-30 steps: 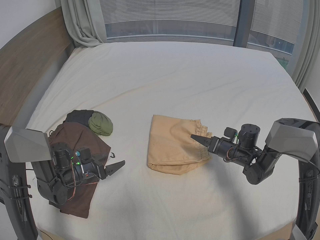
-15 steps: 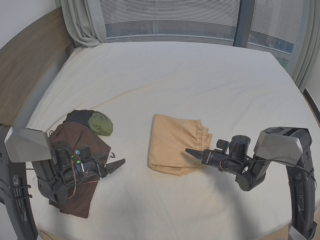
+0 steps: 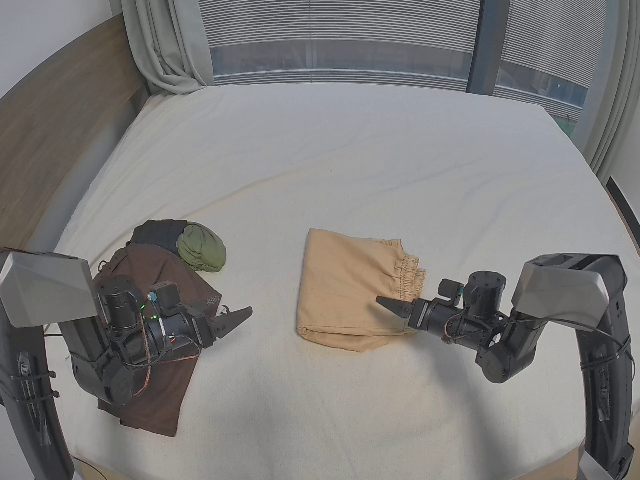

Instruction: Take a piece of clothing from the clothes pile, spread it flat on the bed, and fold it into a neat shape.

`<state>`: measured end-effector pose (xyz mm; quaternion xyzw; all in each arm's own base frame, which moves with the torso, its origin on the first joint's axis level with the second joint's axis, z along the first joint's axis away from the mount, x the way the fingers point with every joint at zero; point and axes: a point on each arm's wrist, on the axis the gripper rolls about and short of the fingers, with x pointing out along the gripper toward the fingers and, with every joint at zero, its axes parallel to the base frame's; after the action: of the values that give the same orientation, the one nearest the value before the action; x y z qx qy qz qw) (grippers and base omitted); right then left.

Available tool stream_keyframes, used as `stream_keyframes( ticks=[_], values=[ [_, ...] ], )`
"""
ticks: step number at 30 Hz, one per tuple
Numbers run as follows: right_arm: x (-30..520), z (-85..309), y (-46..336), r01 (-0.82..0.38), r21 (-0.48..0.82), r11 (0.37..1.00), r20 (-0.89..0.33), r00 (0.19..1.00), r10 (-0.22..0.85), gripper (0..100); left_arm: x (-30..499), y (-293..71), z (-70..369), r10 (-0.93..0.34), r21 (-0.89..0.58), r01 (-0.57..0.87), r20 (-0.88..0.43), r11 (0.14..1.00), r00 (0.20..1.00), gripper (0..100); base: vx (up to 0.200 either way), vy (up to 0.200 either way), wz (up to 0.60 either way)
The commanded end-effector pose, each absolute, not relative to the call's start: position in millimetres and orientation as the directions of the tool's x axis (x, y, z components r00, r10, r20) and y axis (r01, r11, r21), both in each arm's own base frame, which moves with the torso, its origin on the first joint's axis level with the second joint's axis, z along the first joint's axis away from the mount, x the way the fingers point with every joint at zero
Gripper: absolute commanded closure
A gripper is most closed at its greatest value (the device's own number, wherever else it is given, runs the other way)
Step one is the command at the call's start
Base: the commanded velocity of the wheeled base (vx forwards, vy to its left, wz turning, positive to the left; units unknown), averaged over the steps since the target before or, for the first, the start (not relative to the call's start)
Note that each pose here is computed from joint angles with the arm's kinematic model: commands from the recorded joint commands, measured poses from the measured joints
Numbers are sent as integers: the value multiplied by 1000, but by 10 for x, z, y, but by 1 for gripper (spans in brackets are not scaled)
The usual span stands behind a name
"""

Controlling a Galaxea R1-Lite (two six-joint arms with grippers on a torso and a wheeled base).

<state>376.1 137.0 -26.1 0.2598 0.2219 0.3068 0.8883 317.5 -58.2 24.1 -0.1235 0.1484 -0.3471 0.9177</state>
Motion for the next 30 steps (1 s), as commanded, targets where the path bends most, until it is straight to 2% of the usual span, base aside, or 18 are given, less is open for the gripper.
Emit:
stream_keyframes(
  ticks=[1,7,16,20,25,30],
  values=[
    [3566,430,1331,-495,567,659,-126,738,663,0,3027,-674,606,-703,-331,641,-108,693,703,0,0,0,0],
    [3274,928,1201,-547,515,660,-50,750,660,0,2867,-831,880,-761,-348,704,-42,619,647,0,0,0,0],
    [2761,1140,758,-545,312,778,-61,806,589,0,2453,-1070,1251,-834,-328,796,42,509,551,0,0,0,0],
    [2416,1340,534,-524,252,814,-18,838,545,0,2141,-1142,1413,-863,-305,837,80,455,499,0,0,0,0],
    [2018,1556,391,-519,216,827,62,852,519,0,1885,-1092,1507,-851,-242,844,109,478,513,0,0,0,0],
    [1569,1709,318,-534,176,827,149,845,514,0,1658,-963,1554,-816,-187,822,131,538,563,0,0,0,0]
  ],
)
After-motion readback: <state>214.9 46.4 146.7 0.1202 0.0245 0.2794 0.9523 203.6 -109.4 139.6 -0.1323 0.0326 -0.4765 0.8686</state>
